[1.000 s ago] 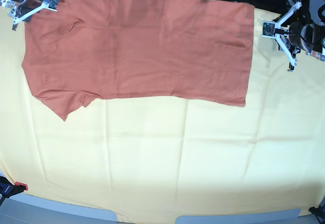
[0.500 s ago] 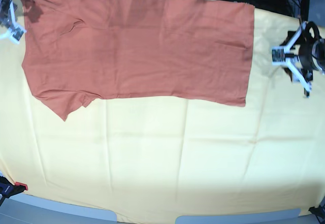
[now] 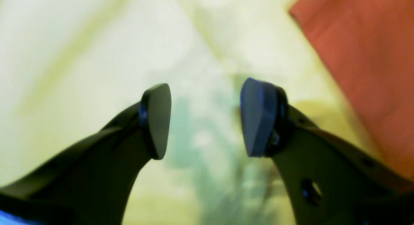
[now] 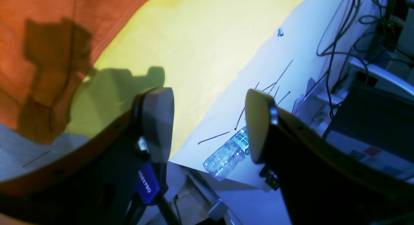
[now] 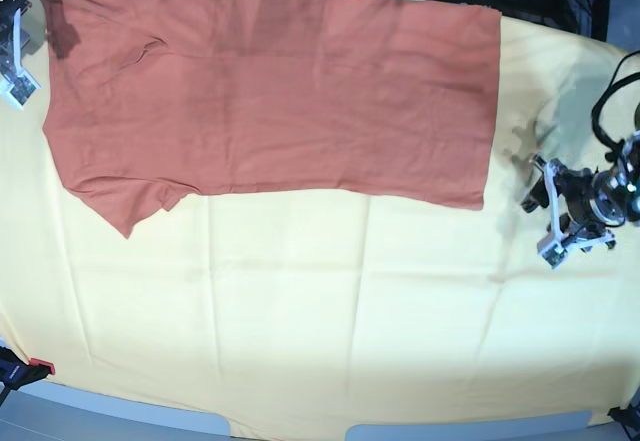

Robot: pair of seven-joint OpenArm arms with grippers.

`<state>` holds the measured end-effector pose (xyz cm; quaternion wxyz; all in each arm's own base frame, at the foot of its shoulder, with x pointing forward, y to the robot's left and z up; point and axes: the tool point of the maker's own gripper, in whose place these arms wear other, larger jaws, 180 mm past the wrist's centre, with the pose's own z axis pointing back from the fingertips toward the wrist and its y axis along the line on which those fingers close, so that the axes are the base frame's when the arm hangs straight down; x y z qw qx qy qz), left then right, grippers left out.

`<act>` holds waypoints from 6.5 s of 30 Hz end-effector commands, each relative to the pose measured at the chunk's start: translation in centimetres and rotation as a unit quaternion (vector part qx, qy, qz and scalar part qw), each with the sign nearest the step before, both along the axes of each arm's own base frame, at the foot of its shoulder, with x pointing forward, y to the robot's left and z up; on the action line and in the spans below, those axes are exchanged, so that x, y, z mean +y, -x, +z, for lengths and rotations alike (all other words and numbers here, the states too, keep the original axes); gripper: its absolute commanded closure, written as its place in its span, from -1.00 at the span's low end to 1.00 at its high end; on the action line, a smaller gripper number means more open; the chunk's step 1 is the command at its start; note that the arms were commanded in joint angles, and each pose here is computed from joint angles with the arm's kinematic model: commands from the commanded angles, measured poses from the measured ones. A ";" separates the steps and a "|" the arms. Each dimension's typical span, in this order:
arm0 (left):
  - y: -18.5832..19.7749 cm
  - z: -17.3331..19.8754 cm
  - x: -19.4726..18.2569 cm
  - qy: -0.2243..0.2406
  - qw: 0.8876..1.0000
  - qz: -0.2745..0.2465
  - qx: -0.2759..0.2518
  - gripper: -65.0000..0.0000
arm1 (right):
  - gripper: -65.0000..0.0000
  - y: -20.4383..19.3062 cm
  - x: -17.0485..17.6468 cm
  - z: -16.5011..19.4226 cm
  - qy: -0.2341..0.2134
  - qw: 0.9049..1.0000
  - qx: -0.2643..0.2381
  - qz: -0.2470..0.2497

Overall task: Fold the T-shirt properly
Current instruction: 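Move both grippers to the shirt's side edge and grasp it, then lift the side edge with both grippers and fold it over the shirt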

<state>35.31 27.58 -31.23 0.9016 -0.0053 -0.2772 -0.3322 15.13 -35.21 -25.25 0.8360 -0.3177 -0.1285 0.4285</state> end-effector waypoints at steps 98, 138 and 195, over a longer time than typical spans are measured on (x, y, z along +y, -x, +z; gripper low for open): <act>-0.9 -1.1 -6.8 0.381 0.915 0.043 0.124 1.00 | 1.00 -16.9 1.8 -10.3 -0.673 0.677 -0.108 -0.278; -8.0 0.8 -6.6 0.306 0.949 0.031 -0.067 1.00 | 1.00 -26.8 0.5 -5.4 -0.541 0.789 -0.233 -0.175; 1.8 7.1 -8.8 0.289 0.946 -0.126 0.075 1.00 | 1.00 -21.8 1.8 -7.3 -0.596 0.767 -0.094 -0.215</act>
